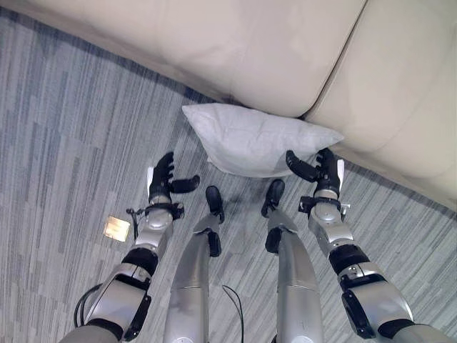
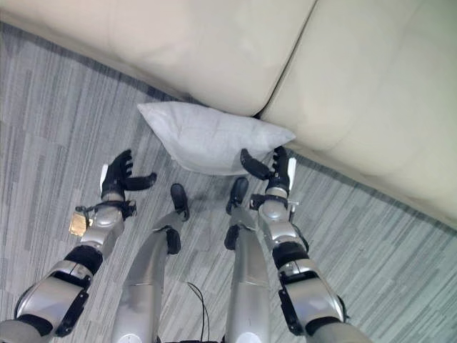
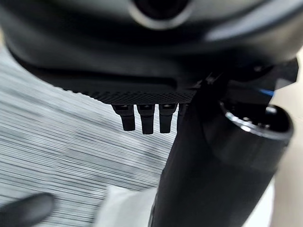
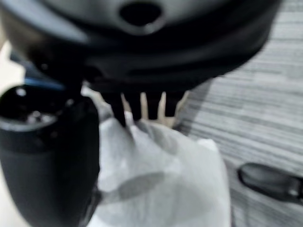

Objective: Pick up all the scattered cushions and arrange them neatly on the sofa.

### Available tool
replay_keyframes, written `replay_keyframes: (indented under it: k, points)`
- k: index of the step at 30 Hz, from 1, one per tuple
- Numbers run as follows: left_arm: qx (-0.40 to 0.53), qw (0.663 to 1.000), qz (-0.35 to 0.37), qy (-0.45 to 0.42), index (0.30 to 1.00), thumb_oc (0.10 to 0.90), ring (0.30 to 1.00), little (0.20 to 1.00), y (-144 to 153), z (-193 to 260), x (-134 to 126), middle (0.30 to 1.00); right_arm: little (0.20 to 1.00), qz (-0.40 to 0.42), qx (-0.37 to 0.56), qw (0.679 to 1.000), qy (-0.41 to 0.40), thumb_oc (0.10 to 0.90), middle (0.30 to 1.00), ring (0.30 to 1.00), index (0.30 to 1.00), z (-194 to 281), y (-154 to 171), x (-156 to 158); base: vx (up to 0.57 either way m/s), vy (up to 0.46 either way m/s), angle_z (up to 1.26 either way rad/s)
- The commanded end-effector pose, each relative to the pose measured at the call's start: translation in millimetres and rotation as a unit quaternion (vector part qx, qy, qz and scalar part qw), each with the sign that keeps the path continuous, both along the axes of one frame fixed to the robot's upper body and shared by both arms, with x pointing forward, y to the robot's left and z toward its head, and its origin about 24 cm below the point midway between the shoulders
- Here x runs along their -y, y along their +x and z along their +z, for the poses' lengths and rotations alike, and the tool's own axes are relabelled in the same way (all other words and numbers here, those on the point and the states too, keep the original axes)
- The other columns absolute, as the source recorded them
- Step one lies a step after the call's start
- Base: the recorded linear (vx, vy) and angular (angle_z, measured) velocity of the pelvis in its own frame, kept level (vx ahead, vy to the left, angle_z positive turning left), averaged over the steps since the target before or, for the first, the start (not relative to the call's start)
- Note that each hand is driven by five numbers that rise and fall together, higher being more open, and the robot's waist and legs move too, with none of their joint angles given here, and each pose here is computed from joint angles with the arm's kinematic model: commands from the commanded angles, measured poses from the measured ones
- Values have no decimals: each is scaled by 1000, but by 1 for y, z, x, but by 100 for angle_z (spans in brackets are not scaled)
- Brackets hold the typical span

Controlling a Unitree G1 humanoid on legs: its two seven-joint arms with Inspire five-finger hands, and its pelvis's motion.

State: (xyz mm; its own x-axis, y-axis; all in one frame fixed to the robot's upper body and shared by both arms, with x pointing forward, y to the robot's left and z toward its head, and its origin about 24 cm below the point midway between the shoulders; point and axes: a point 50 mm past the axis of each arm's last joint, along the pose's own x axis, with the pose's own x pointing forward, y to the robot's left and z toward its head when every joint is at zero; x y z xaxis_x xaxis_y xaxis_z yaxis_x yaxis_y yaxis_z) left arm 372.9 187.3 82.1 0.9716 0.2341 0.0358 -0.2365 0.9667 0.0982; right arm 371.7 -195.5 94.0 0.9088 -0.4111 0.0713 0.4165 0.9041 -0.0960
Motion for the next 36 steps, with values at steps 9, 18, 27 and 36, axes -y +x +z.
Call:
replay_keyframes:
  k: [9, 18, 27, 36]
  points:
    - [70, 997, 7, -25, 900, 800, 900, 900, 1, 21, 17, 900, 900, -16, 47, 997, -51, 800, 900, 900, 900, 13, -1, -1, -5, -28, 3]
    - [107, 992, -51, -51, 900, 800, 900, 900, 17, 57, 46, 900, 900, 88, 101, 991, 16, 800, 900, 900, 900, 51, 16, -40, -8, -39, 3]
    - [149, 981, -99, -77, 300, 400, 300, 300, 22, 88, 73, 300, 300, 177, 166, 970, 20, 400, 300, 300, 300, 93, 20, -83, 4, -38, 0]
    - [214, 963, -115, -119, 300, 400, 300, 300, 8, 105, 71, 300, 300, 202, 223, 953, 19, 400, 300, 300, 300, 104, 5, -85, 9, -41, 0]
